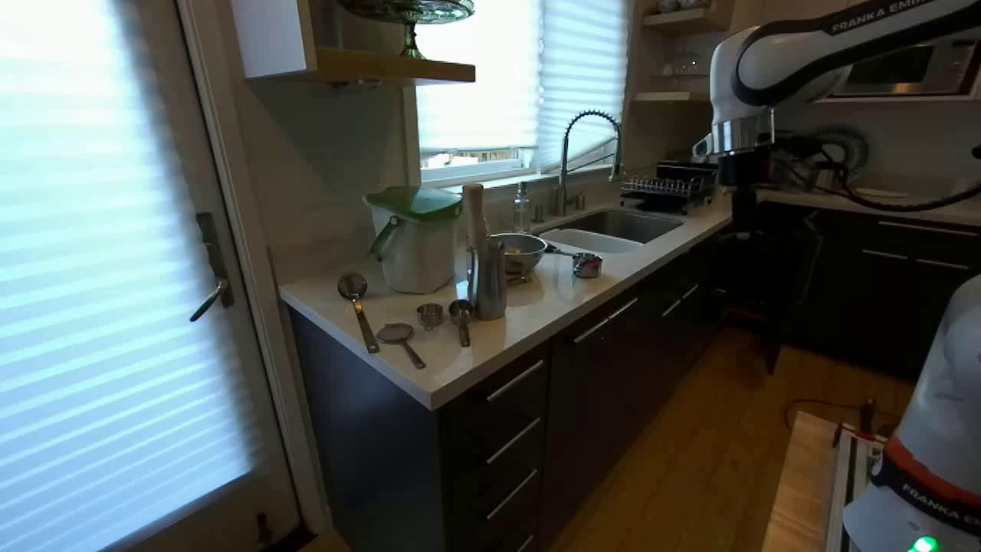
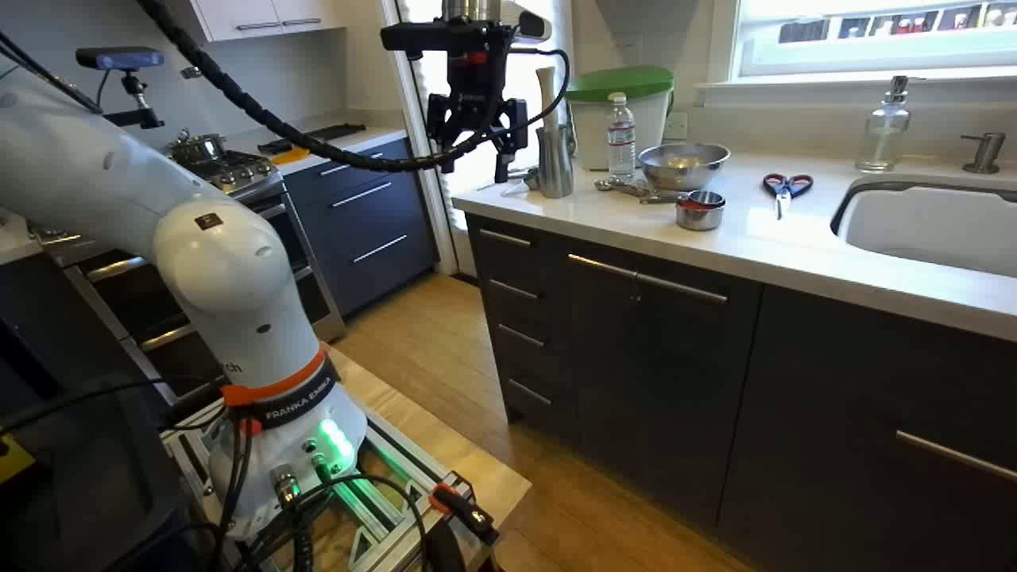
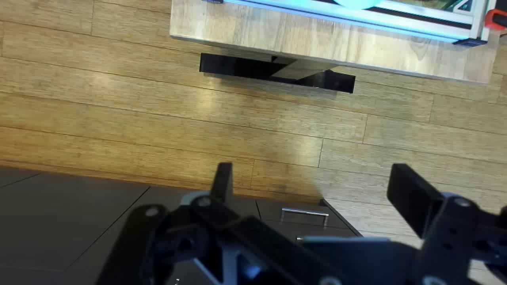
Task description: Pick up the silver cup and move it to the right side of the silver bowl
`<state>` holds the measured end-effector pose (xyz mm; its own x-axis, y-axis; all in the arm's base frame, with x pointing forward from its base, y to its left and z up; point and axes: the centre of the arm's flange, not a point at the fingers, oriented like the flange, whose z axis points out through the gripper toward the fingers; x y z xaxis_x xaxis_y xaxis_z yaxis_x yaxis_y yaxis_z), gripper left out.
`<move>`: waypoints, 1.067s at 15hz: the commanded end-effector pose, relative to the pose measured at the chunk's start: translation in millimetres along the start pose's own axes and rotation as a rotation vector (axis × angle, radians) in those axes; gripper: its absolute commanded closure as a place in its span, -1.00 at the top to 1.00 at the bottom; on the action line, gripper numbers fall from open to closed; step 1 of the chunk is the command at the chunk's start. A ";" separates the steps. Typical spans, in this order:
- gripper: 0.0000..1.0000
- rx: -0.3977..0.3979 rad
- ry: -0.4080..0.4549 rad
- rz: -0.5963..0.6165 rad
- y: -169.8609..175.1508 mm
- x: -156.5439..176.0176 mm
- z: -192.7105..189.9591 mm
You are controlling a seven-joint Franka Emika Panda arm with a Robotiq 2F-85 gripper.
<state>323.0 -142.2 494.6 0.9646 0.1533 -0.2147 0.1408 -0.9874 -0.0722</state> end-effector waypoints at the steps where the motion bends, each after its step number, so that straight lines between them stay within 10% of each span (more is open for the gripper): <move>1: 1.00 0.000 0.000 0.000 0.0 0.0 0.0; 16: 1.00 0.026 0.008 0.010 -34.7 28.4 -3.8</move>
<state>326.0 -135.2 495.1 0.9659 0.1541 -0.2081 0.1393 -0.9867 -0.0838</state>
